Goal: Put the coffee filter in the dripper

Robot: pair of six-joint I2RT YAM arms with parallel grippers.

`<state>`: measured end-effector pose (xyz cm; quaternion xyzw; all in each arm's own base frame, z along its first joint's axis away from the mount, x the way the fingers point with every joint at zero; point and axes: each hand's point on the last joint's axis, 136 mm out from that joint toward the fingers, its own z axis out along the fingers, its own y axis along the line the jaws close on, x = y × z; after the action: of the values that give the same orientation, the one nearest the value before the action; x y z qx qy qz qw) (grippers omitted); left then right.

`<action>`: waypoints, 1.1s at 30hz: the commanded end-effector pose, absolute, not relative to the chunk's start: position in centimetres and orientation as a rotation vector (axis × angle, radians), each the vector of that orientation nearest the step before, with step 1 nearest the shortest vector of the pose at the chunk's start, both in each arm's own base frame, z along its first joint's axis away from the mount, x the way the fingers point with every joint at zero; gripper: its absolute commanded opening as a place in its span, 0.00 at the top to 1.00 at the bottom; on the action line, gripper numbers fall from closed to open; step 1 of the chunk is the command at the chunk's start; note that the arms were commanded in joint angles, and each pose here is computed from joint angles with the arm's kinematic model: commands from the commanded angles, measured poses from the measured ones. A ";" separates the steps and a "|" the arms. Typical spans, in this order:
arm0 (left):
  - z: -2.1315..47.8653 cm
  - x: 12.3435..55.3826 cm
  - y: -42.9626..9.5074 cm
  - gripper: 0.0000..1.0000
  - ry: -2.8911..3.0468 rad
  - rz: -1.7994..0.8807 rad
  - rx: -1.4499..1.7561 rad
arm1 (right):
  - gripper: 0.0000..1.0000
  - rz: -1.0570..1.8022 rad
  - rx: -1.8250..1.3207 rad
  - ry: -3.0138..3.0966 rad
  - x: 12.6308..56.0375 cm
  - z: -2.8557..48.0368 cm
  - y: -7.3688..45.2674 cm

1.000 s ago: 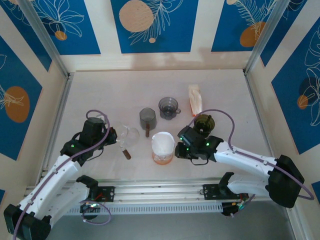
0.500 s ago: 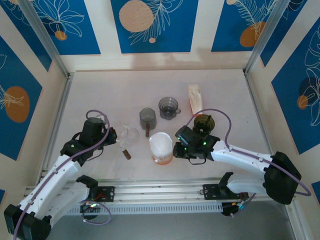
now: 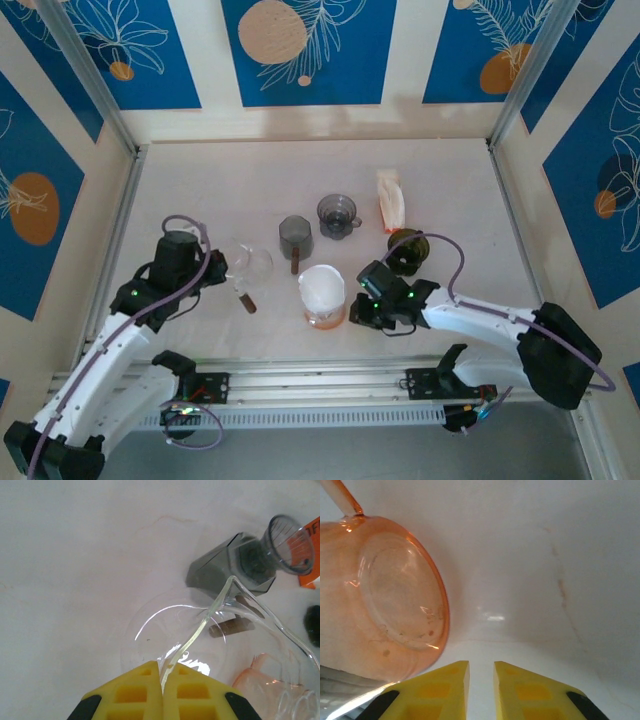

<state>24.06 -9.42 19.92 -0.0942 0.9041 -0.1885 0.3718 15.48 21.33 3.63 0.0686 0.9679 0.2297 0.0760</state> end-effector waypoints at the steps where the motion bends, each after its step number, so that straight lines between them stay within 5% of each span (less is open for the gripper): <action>1: 25.1 24.8 -8.9 1.00 2.178 -0.496 -0.226 | 0.80 0.827 0.226 2.893 15.6 3.8 23.2; 33: 37.2 24.3 -8.9 1.00 1.973 -0.565 -0.127 | 0.82 1.015 0.066 2.923 20.8 2.5 38.2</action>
<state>24.30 -8.71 34.47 -0.0626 0.8418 -0.2170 0.4902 21.06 36.38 2.20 0.0349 0.9486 0.3119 0.0408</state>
